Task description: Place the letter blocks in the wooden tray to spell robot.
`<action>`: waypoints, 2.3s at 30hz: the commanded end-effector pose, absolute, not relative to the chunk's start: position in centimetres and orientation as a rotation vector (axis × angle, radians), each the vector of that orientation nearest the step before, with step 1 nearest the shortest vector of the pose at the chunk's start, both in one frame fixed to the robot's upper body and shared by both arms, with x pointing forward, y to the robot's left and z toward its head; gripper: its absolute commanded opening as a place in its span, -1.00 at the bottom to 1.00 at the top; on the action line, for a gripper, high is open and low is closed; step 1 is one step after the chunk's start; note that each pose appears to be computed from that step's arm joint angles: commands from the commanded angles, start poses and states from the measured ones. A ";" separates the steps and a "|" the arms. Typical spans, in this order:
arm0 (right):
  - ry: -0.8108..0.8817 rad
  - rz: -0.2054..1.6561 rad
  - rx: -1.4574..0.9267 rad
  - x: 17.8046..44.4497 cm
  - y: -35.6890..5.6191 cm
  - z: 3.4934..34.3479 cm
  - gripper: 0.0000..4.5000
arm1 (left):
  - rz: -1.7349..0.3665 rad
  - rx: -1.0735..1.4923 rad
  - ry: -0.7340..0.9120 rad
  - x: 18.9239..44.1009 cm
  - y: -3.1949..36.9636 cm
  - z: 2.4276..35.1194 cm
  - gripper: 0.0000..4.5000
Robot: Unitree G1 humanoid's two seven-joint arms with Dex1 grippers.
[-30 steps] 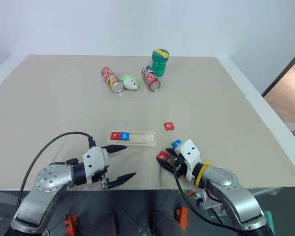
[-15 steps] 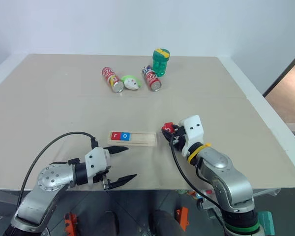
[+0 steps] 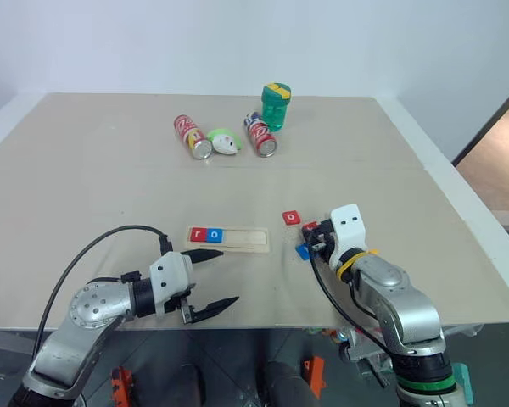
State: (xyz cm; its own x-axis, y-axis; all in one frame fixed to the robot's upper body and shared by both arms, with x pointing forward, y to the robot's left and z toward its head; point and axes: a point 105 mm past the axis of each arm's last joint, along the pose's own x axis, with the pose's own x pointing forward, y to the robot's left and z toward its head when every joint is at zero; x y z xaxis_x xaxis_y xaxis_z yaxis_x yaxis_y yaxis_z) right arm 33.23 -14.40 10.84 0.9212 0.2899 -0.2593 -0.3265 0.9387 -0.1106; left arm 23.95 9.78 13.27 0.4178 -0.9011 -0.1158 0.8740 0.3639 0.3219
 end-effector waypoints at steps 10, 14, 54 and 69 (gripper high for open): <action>0.091 0.415 -0.137 34.6 -16.6 17.2 0.97 | -1.074 0.221 -0.117 24.8 9.4 14.9 1.00; 0.078 0.659 -0.274 36.7 -17.6 18.9 0.97 | -1.089 0.144 -0.111 24.9 8.9 15.5 1.00; 0.159 1.273 -0.690 38.4 -16.9 13.5 0.97 | -0.985 0.174 -0.073 24.6 9.8 15.1 1.00; 0.258 1.327 -0.626 37.1 -17.4 11.2 0.86 | -0.976 0.177 -0.063 24.7 9.8 14.9 1.00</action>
State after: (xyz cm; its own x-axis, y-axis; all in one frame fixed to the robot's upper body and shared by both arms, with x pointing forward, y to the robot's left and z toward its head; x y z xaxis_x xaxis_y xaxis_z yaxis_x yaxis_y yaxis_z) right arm 37.61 -16.85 11.42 0.2624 0.8201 -0.5086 -0.9460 0.1147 -0.3030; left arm 25.04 10.01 13.72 0.5685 -0.8207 -0.0571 0.8188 0.5576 0.1367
